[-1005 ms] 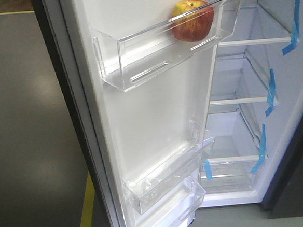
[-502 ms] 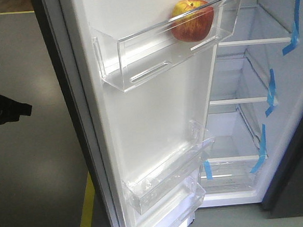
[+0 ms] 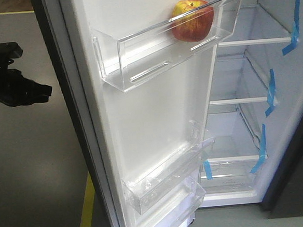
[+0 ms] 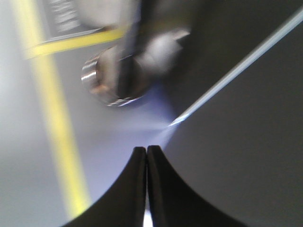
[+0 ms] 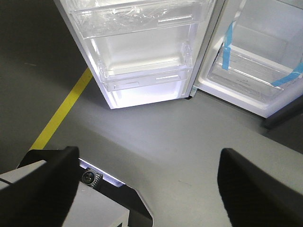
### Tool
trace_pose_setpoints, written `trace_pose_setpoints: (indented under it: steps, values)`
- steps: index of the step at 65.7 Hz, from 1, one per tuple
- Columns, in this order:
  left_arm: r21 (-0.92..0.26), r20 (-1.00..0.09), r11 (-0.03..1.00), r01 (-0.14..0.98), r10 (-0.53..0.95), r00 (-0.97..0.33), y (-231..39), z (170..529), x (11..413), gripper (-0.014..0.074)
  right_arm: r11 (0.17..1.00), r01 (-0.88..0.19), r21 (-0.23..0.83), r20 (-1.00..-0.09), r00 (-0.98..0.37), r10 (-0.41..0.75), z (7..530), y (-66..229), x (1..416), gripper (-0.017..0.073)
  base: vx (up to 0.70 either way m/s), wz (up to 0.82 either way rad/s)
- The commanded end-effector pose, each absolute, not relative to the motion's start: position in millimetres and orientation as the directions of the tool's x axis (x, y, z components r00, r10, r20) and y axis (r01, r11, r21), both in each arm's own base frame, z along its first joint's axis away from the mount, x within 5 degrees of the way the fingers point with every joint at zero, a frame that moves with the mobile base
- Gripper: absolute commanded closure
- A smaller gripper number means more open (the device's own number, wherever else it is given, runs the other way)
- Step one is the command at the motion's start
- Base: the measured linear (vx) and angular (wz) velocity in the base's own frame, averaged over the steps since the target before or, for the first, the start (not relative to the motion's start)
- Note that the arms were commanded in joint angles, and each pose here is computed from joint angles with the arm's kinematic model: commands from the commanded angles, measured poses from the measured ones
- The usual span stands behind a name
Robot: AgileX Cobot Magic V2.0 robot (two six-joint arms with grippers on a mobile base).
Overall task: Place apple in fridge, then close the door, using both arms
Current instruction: 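Reach the left gripper to the door's outer edge and push it shut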
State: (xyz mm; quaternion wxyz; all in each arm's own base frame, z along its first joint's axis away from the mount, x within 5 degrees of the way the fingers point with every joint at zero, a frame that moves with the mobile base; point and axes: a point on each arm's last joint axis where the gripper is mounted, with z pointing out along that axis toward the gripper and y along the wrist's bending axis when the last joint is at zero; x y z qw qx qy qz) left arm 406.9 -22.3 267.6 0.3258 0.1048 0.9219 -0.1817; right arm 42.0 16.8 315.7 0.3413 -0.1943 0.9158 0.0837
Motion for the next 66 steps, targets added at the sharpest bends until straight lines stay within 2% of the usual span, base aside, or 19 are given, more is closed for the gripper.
trace_pose_setpoints:
  steps: [1,15,46,66]
  values:
    - [-0.328,-0.72,0.871,0.366,0.02,-0.694,-32.2,298.5,410.1,0.0599,0.907,-0.422,0.011,-0.703,-0.648,-0.293,325.5,18.3,45.6,-0.0005,0.0,0.0]
    - [-0.401,-0.718,0.801,0.445,0.028,-0.696,-56.9,296.5,415.1,0.0599,0.907,-0.422,0.011,-0.703,-0.648,-0.293,325.5,18.3,45.6,-0.0005,0.0,0.0]
    - [-0.407,-0.714,0.714,0.57,0.141,-0.686,-115.2,296.1,401.3,0.0599,0.907,-0.422,0.013,-0.703,-0.648,-0.291,325.5,18.3,45.5,-0.0005,0.0,0.0]
    - [-0.399,-0.725,0.606,0.688,0.251,-0.642,-172.3,299.3,379.7,0.0599,0.907,-0.422,0.013,-0.703,-0.648,-0.291,325.5,18.3,45.5,-0.0005,0.0,0.0]
